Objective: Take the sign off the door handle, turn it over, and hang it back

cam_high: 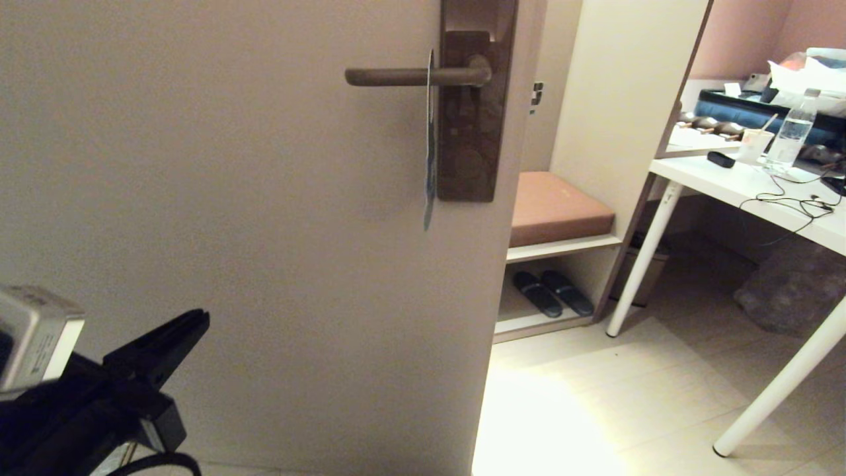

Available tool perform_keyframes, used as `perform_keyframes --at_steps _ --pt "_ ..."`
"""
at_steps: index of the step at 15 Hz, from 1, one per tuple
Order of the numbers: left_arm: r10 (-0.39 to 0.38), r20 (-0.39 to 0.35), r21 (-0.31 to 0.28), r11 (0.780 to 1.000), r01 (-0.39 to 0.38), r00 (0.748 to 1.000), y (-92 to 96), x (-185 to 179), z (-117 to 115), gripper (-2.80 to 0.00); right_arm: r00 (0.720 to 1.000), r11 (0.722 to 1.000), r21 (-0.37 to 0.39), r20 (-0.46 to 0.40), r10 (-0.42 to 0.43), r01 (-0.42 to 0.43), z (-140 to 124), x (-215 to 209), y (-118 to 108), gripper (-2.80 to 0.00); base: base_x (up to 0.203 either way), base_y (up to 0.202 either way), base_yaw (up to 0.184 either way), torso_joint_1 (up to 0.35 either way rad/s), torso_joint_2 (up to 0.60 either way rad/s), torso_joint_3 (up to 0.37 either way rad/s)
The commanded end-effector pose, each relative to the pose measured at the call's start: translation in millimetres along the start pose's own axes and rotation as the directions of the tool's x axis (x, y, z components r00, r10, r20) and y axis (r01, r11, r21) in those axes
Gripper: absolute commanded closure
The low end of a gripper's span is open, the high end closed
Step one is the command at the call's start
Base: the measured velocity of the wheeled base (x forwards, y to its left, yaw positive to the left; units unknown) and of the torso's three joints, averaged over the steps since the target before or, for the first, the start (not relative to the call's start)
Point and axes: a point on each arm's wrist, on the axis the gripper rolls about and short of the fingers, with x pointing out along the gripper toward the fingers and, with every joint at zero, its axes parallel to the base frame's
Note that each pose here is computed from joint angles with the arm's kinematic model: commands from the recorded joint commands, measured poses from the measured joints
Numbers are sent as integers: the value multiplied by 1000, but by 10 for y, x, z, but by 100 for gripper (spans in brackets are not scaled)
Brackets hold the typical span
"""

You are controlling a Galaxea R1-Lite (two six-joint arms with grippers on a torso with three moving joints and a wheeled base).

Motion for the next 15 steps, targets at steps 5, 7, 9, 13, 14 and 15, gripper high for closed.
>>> perform_keyframes --at_steps 5,7,9,13,14,15 --pt "49 40 -31 998 -47 998 285 -506 -401 0 1000 1000 0 -2 0 0 -1 1 0 0 0 0 0 0 0 0" --pt "76 13 -45 996 -75 997 319 -594 -466 0 1000 1000 0 0 0 0 3 0 0 0 0 0 0 0 0 0" --pt "93 -10 -55 994 -94 996 328 -697 -532 0 1000 1000 0 0 0 0 1 1 0 0 0 0 0 0 0 0" --pt "134 -72 -86 986 -140 988 292 -903 -693 0 1000 1000 0 0 0 0 4 0 0 0 0 0 0 0 0 0" --pt "142 -87 -90 985 -150 986 276 -950 -736 0 1000 1000 0 0 0 0 2 0 0 0 0 0 0 0 0 0" --pt "152 -98 -93 983 -161 984 259 -993 -775 0 1000 1000 0 -1 0 0 0 1 0 0 0 0 0 0 0 0"
